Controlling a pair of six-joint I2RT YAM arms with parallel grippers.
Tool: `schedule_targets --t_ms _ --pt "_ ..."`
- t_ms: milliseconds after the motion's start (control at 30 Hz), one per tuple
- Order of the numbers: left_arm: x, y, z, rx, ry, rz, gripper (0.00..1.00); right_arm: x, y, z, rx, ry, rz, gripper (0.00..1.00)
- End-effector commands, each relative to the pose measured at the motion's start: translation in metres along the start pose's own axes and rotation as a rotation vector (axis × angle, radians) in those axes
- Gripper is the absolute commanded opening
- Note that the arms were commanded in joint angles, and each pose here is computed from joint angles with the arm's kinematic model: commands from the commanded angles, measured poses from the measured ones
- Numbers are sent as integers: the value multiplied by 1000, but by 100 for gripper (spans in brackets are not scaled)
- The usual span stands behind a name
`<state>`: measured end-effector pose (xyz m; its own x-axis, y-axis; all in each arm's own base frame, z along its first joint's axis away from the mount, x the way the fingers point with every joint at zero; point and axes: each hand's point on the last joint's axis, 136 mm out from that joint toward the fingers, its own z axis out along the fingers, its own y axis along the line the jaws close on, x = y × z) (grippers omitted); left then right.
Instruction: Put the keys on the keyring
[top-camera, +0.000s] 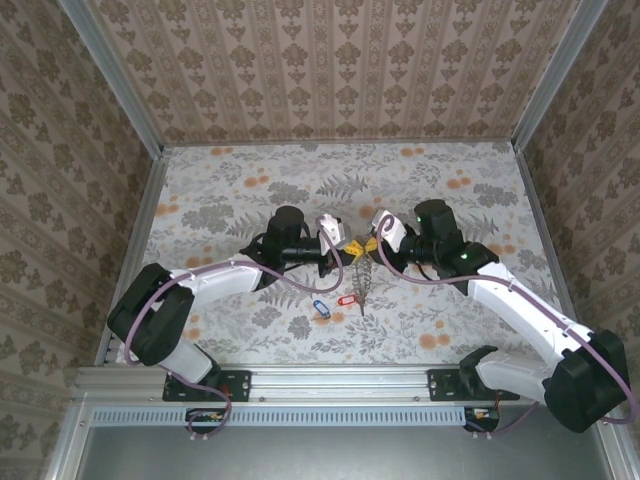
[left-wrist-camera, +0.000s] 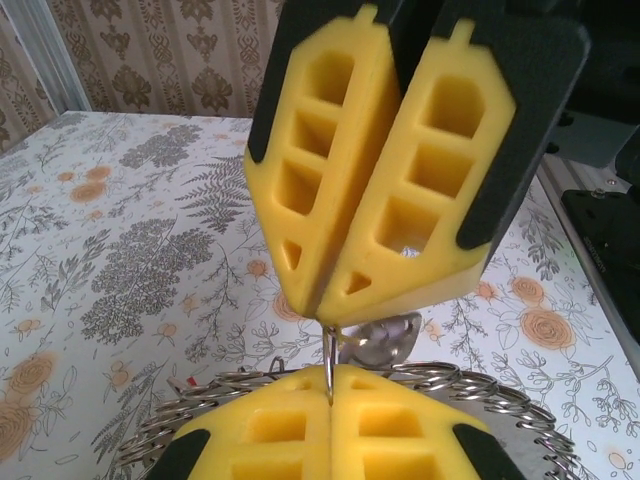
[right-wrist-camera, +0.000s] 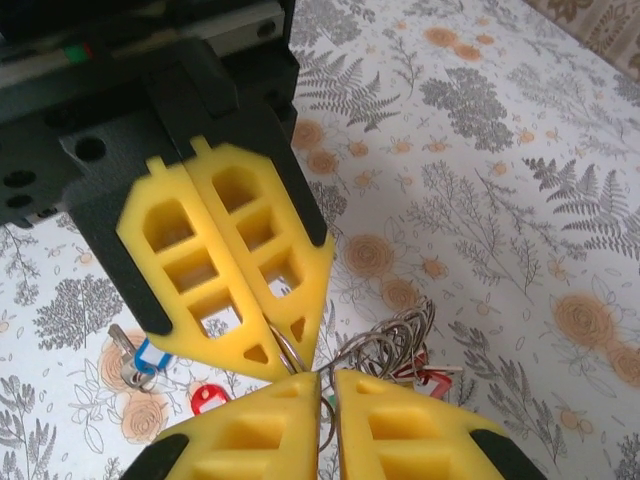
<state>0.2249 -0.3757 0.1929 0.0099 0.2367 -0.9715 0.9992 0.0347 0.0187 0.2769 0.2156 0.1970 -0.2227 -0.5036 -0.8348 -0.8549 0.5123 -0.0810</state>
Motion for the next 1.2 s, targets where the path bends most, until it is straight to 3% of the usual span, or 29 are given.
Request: schedule_targets --t_ms 0,133,333,467,633,800,1167 --pt "-45 -7 -7 35 -119 89 0 30 5 3 -6 80 -9 15" --pt "-45 -7 -7 36 -120 88 0 34 2 0 19 110 -19 15" --pt "-46 -7 -6 41 -121 87 0 7 -6 -19 100 8 -69 23" --pt "-46 -8 -6 51 -121 83 0 5 -6 -27 109 10 -181 25" --pt "-46 -11 -6 67 -121 79 0 -17 8 -32 -9 -73 -175 26" --pt "-48 -12 -6 83 -127 74 0 -32 21 -28 -125 -150 -166 25" --pt "-52 -15 -9 105 -135 72 0 -20 9 -17 -153 -132 -112 13"
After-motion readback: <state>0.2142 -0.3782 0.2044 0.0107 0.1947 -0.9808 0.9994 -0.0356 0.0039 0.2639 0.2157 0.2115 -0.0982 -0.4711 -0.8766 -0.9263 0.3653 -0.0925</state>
